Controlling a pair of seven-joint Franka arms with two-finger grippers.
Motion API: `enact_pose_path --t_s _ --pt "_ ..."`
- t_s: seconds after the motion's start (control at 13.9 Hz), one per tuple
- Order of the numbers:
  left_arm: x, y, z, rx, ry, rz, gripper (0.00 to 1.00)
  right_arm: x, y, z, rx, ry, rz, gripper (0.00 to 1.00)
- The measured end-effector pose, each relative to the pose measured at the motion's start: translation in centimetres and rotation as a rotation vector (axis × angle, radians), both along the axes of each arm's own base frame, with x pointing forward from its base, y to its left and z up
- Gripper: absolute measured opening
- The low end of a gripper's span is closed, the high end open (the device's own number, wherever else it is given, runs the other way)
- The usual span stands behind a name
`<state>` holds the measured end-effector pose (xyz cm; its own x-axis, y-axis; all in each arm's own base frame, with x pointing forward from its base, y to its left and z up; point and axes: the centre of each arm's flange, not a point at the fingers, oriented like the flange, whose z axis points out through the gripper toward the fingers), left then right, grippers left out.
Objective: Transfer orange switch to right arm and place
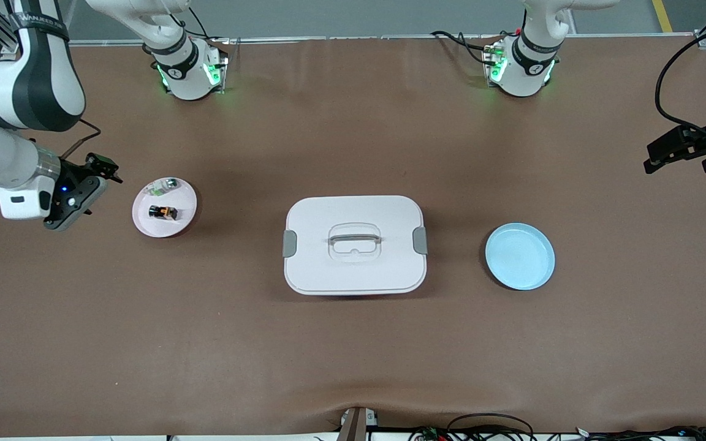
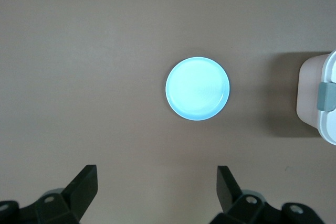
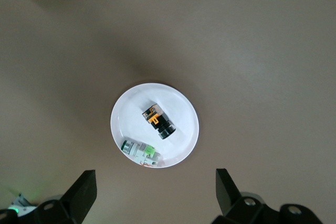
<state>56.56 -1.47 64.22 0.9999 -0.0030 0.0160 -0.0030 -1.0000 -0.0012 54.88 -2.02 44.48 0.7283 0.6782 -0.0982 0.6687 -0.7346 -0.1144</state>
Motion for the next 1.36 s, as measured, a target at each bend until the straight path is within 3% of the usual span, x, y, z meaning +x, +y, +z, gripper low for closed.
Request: enact_pose_path --t_s 0.36,0.72,0.93,1.36 --pt "0.1 0.0 0.1 0.0 -0.007 0.0 1.0 0.9 0.5 6.7 -0.066 0.009 -0.42 1.0" --pt "0.1 0.0 0.2 0.0 -0.015 0.0 1.0 1.1 1.0 10.4 -0.104 0.007 -0.675 1.0" --pt "0.2 0.0 0.2 0.0 -0.016 0.0 1.0 0.9 0.6 13.1 -0.115 0.015 -0.742 1.0" --pt "0.2 -0.3 0.5 -0.001 -0.025 -0.006 1.0 1.1 1.6 17.5 -0.091 -0.056 -0.744 1.0"
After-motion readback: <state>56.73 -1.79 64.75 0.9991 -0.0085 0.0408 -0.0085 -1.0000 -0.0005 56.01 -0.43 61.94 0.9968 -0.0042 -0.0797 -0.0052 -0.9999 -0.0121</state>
